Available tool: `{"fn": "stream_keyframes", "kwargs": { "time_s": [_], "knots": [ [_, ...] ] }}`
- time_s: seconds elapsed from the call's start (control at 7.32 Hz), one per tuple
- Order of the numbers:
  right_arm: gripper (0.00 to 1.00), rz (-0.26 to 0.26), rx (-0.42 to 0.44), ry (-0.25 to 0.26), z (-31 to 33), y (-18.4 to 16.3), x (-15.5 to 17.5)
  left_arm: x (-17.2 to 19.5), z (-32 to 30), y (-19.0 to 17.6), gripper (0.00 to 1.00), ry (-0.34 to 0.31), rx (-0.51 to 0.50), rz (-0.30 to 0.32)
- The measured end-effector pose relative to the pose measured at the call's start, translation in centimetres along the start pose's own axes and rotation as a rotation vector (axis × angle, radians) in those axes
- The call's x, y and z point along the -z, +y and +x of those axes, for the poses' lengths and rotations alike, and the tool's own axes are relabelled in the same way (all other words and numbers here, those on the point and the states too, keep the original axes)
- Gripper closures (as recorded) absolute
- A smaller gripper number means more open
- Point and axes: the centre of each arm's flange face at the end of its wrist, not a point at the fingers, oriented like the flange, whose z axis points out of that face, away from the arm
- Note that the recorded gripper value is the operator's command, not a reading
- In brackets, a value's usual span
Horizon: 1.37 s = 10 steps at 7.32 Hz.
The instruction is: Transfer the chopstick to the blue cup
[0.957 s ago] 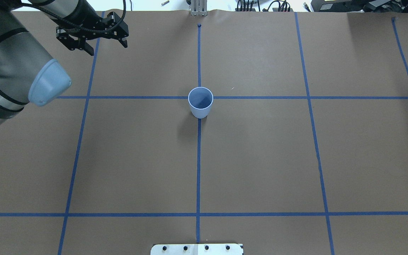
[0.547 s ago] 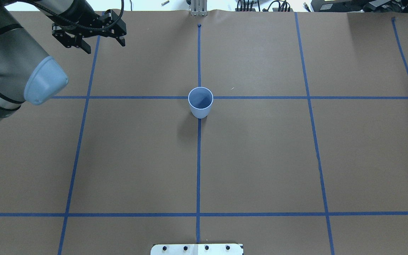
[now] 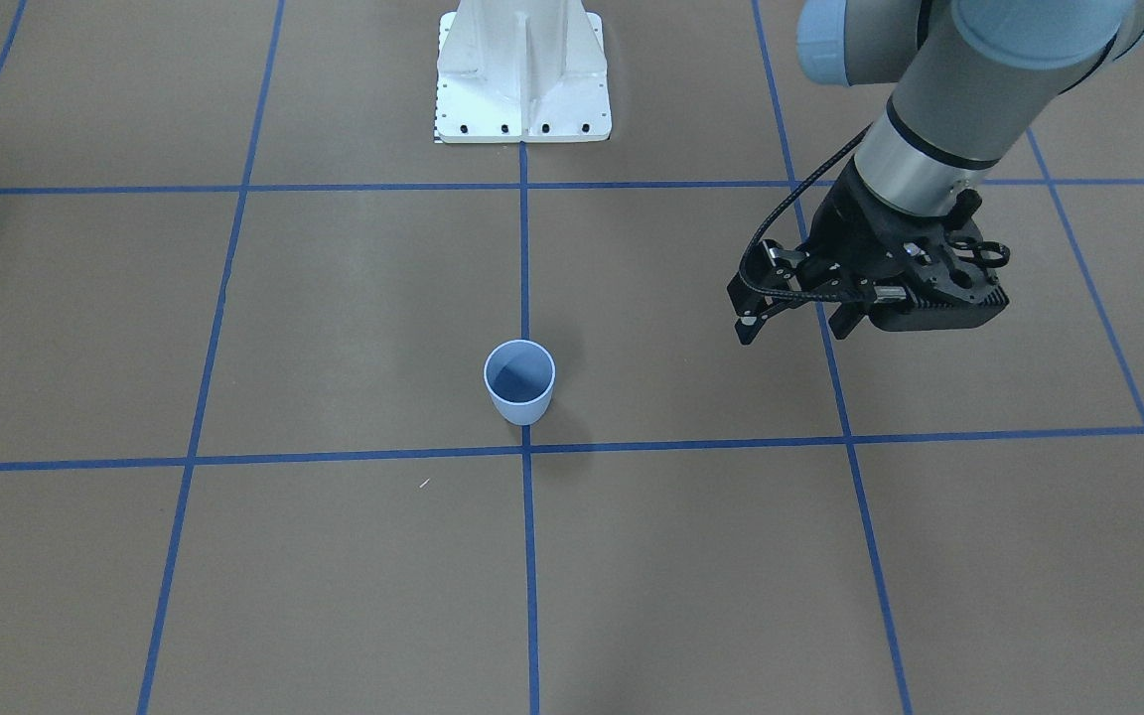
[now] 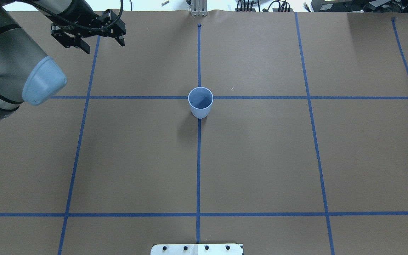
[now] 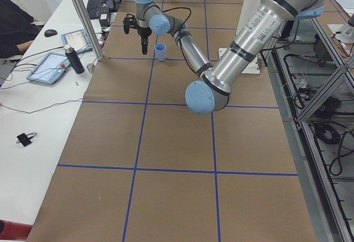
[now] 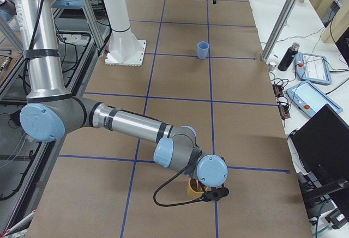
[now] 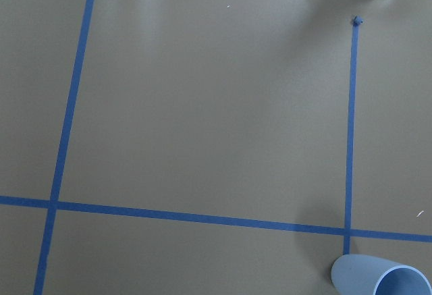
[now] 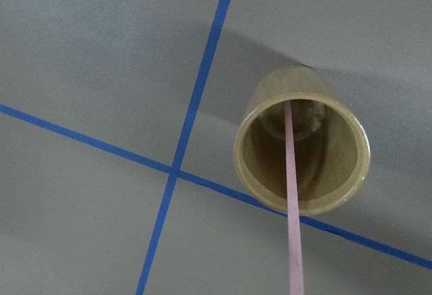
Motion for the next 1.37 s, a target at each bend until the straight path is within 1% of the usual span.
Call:
{"fn": "stream_keyframes", "kwargs": {
  "time_s": [0.27, 0.41, 0.55, 0.68, 1.09, 1.37],
  "knots": [
    [0.0, -0.046, -0.004, -0.006, -0.1, 0.2, -1.2, 0.1, -0.1, 0.1, 0.02, 0.001, -0.001, 0.001],
    [0.05, -0.068, -0.005, -0.006, -0.3, 0.3, -1.9, 0.1, -0.2, 0.1, 0.02, 0.0, 0.0, 0.001],
    [0.23, -0.085, -0.007, -0.004, -0.3, 0.4, -2.6, 0.1, -0.2, 0.1, 0.02, 0.0, 0.0, 0.001],
    [0.53, -0.093, -0.01, -0.001, -0.4, 0.5, -2.9, 0.1, -0.2, 0.1, 0.02, 0.001, 0.0, 0.001],
    [0.69, -0.099, -0.018, 0.002, 0.0, 0.5, -3.2, 1.0, 0.3, 0.5, 0.02, 0.02, -0.009, 0.006],
    [0.69, -0.097, -0.021, 0.002, 0.6, 0.6, -3.3, 1.3, 0.5, 0.6, 0.02, 0.028, -0.006, 0.003]
  ]
}}
